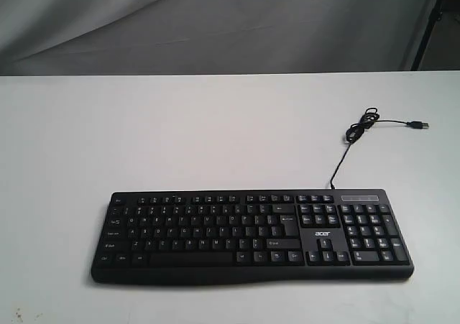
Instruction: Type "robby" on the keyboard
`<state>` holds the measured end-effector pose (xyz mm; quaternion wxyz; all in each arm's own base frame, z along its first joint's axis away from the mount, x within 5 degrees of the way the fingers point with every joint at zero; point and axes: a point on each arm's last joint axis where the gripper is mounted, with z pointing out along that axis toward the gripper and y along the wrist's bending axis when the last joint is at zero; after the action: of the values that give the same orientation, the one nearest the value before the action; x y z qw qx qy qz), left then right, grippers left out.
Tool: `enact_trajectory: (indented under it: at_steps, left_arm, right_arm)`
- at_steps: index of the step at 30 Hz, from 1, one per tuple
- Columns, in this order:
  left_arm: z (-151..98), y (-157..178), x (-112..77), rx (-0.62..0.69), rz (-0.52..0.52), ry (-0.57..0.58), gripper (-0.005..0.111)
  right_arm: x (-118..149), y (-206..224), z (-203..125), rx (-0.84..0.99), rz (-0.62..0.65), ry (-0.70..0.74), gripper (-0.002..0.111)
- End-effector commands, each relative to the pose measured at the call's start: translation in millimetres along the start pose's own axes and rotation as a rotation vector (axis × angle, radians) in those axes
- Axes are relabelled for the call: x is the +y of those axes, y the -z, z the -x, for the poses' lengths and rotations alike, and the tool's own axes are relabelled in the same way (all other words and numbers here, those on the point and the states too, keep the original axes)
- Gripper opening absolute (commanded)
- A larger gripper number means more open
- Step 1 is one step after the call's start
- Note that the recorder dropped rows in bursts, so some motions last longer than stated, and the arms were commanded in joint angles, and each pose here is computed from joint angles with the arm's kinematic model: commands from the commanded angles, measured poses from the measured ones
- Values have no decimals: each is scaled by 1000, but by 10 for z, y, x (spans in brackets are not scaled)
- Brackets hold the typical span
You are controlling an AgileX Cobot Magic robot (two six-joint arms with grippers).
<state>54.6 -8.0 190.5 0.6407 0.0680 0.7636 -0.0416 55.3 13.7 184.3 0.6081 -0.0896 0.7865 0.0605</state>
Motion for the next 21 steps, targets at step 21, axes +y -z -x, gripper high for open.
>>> enact_trajectory:
  at_steps: [21]
  left_arm:
    - [-6,-1,-3,-7,-5,-3,0]
  right_arm:
    - [11,120,302,-13,12,0,0]
